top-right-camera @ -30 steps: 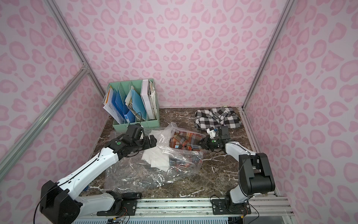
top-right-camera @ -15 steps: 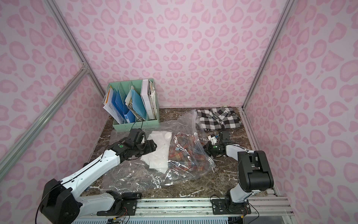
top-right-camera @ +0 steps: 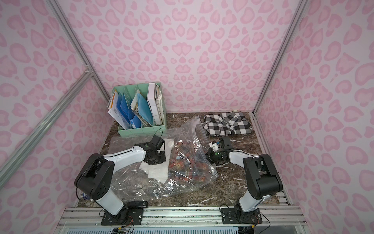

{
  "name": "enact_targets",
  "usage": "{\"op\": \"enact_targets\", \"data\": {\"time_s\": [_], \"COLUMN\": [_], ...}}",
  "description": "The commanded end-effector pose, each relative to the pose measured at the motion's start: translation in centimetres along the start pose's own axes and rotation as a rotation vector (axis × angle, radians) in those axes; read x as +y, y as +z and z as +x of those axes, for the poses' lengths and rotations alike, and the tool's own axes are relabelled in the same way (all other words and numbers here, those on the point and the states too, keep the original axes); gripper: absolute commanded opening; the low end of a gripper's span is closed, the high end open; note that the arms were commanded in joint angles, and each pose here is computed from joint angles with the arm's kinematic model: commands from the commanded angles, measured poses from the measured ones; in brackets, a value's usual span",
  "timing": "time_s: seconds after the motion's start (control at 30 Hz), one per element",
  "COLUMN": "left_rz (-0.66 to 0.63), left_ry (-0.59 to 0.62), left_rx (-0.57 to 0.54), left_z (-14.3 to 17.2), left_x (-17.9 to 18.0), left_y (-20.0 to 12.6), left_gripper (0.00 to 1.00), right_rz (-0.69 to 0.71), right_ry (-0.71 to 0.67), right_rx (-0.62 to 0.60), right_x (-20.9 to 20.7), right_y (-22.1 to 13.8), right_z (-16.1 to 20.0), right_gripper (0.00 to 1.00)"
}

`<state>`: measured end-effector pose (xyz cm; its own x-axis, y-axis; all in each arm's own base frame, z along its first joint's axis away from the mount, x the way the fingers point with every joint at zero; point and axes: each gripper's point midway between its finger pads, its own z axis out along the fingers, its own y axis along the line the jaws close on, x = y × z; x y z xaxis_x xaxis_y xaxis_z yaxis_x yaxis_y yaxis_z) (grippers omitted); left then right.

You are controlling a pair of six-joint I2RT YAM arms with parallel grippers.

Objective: Take the shirt out of the vacuum bag
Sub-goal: Pick up the shirt in the vacuum bag.

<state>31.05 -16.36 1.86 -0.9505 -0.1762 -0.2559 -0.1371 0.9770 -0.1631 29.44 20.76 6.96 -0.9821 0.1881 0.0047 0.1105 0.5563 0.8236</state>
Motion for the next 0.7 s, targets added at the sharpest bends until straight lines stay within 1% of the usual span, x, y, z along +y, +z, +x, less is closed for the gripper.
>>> {"op": "enact_targets", "data": {"time_s": [0.0,0.13,0.3,0.47,0.67], "left_rz": [-0.041,-0.087,-0.129,-0.161,-0.189], "left_ry": [0.048,0.070,0.066,0.061,0.054], "left_rx": [0.046,0.077,0.099,0.106,0.116], "left_z": [1.1,1.8,2.3,2.3,2.6], "left_x": [1.0,1.9,3.4,4.7,6.2], "left_y": [1.4,2.8,3.7,4.0,4.1], "left_gripper": [0.04,0.04,0.04,0.04,0.04], "right_rz": [0.032,0.050,0.060,0.075,0.099], "right_ry": [-0.022,-0.025,-0.031,-0.011,0.026], "right_rx": [0.007,-0.024,-0.095,-0.165,-0.242], "right_x": [0.4,0.8,1.1,0.1,-1.7], "right_y": [-0.9,-2.9,-6.6,-9.8,-12.5], "right_z": [-0.2,-1.4,-3.2,-4.1,-4.6], "right_gripper": [0.00,0.00,0.00,0.00,0.00]}}
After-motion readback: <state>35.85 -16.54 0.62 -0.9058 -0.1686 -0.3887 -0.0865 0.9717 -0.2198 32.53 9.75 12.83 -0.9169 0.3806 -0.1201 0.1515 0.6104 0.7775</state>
